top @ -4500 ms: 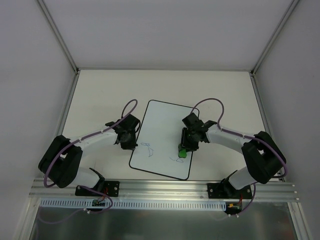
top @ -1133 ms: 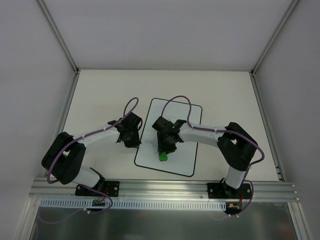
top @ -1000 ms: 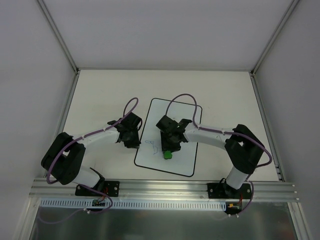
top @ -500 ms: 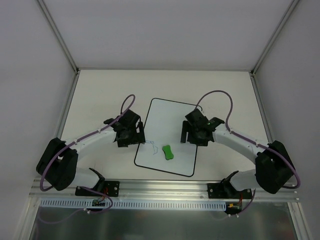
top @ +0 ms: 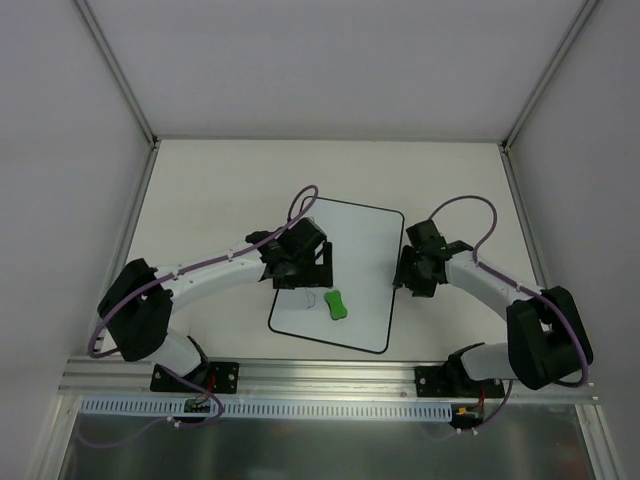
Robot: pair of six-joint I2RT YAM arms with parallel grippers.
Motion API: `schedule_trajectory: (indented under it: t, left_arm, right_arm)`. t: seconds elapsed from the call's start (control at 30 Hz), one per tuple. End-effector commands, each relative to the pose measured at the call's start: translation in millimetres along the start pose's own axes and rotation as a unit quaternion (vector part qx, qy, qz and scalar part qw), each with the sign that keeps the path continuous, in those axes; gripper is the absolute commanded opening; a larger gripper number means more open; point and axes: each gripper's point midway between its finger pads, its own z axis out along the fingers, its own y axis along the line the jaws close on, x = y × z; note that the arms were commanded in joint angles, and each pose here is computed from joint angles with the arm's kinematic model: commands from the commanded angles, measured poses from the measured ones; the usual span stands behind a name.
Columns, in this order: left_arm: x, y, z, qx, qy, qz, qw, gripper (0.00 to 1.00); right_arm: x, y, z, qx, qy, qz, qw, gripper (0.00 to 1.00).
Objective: Erase the whiteboard
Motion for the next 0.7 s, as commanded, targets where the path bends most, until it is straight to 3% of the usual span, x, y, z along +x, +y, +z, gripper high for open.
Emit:
schedule_trajectory:
  t: [0.0,0.67]
  left_arm:
    - [0.2,-15.6,8.3,-0.015,0.0,0.001,1.0,0.98]
    - [26.7,-50.0,41.6,-0.04,0.024,0.016,0.999,0.91]
  right_arm:
    - [0.2,8.0,12.0,-0.021,0.007,-0.004,1.0,0.53]
    - [19.2,13.6,34.4,-0.044,0.042,0.009,0.998,0.21]
